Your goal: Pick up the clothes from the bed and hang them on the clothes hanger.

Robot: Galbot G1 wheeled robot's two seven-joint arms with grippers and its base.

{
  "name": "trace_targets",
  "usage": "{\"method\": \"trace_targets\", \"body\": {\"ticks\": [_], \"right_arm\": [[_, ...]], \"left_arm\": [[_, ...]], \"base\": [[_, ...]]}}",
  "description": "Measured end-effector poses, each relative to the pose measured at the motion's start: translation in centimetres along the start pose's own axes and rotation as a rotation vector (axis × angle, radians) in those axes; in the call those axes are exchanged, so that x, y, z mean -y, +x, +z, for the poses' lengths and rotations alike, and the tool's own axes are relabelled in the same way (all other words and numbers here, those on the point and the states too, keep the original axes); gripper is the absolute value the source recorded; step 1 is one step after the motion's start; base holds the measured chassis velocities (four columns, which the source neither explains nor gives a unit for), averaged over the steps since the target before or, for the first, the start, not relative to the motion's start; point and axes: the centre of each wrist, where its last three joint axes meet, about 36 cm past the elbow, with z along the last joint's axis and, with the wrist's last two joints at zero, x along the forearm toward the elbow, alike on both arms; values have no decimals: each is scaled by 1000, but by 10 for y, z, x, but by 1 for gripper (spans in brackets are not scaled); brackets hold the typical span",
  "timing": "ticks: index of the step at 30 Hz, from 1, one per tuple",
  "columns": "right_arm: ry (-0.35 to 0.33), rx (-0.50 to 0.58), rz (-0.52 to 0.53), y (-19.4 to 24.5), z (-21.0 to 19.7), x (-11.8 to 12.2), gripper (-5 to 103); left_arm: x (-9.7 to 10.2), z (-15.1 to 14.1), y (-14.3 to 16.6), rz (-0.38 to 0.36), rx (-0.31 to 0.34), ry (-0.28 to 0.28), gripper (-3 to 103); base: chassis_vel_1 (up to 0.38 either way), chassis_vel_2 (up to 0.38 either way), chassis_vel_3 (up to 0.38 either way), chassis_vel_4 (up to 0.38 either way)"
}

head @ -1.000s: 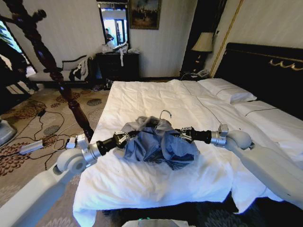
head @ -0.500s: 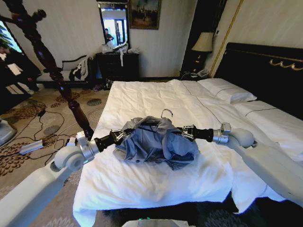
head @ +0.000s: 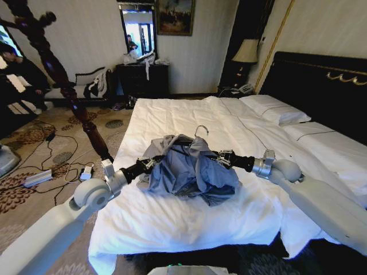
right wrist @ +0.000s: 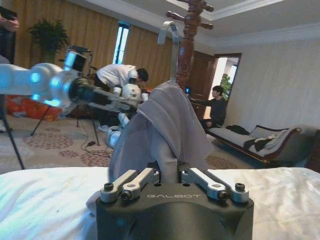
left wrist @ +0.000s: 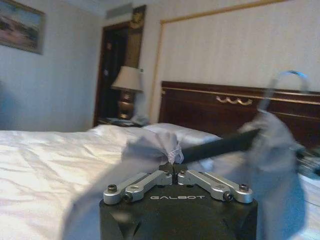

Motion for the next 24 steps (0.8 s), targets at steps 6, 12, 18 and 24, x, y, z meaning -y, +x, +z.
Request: {"method": "trace_targets", "body": {"ticks": [6,12,18,24], "right_arm": [[6,15,5,-2,-4,1,13],[-5,-1,24,-5,2,-2,13],[-29,6,18,-12,10,-12,13],[-36,26,-1,-22,11,-15,13]], "left_arm": [[-5,4,6,-42,-24,-21,0],[21,-2,7,7,2,1,0],[41,-13,1,61,54,105,0],[49,-20,-7,120,99,191,0]], "base": [[0,0,0,0],[0,0,0,0],[0,0,0,0],[0,0,0,0]]}}
